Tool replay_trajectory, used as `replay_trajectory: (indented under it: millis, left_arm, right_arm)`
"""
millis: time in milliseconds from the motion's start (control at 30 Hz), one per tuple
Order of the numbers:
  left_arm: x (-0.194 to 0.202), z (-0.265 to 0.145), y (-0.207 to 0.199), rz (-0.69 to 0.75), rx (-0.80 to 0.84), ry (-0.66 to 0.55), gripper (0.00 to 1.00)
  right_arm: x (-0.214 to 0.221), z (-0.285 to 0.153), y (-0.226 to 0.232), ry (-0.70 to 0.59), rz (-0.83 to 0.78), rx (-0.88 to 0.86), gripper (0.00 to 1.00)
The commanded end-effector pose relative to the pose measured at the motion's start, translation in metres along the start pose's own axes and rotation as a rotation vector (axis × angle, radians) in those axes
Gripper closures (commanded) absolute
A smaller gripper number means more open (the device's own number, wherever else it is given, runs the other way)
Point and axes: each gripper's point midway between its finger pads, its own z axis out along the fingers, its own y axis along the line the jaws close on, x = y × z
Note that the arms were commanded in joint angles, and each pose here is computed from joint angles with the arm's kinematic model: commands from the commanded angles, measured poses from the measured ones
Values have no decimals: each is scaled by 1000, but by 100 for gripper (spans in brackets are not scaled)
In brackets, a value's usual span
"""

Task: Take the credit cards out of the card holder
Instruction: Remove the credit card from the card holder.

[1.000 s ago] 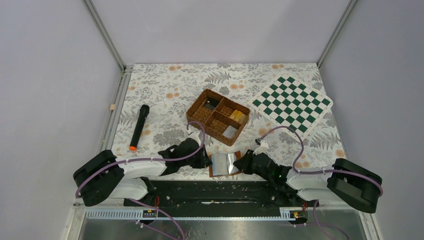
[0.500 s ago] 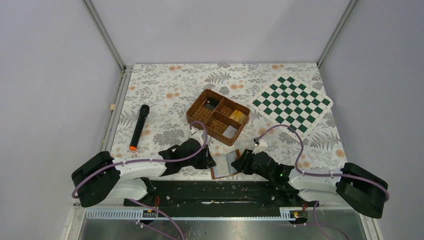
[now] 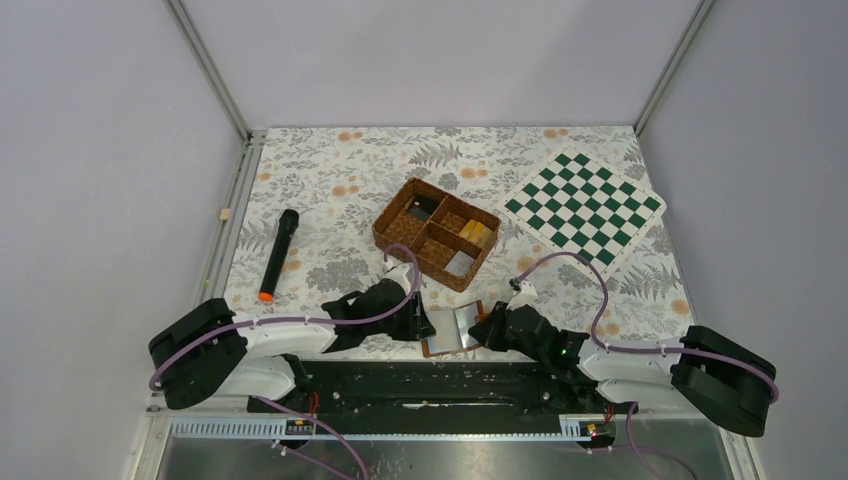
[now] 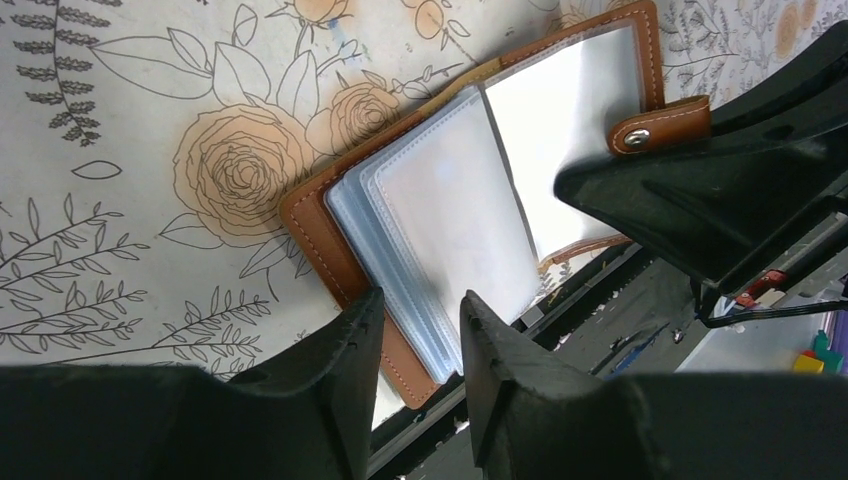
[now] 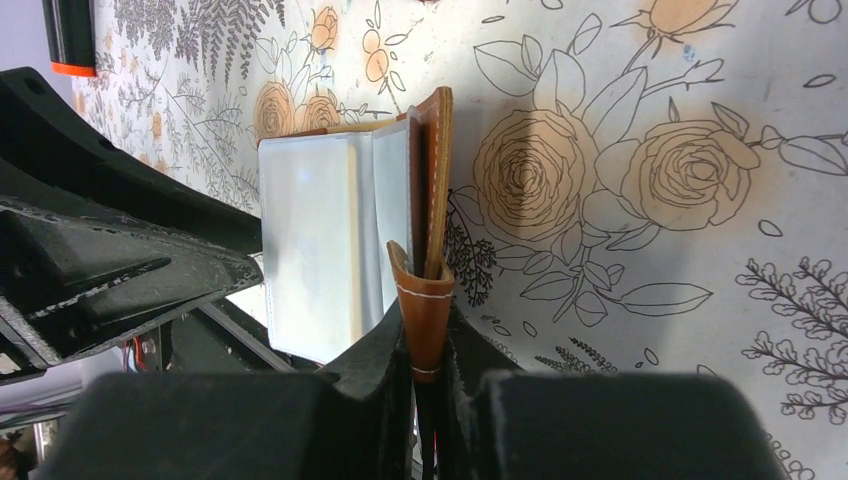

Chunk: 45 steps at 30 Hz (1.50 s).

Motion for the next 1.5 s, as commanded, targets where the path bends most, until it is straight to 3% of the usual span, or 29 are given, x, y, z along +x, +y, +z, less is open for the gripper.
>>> replay_trajectory:
  millis: [0,100,400,667,800,1467]
  left_arm:
    - [-12,4,-21,0,65,-31,67]
    - [-11,4,-15,-5,37,-30,67]
    - [-6,-6,-5,-22,32,-54,55]
    - [-4,-6,-3,-39,29,-48,70]
    - [-5,-5,0,-38,-1,-44,72]
    - [-13,-3,-22,-16,58,-37,73]
  right_arm:
    - [5,1,-8,0,26,12,94]
    - [4,1,-11,-6,26,19,96]
    - [2,-2,-14,-33,50,0,98]
    - [1,-2,-9,-37,67,-24,99]
    - [1,-2,-7,-39,69,-28,99]
    - [2,-1,-4,-22,57,-35,97]
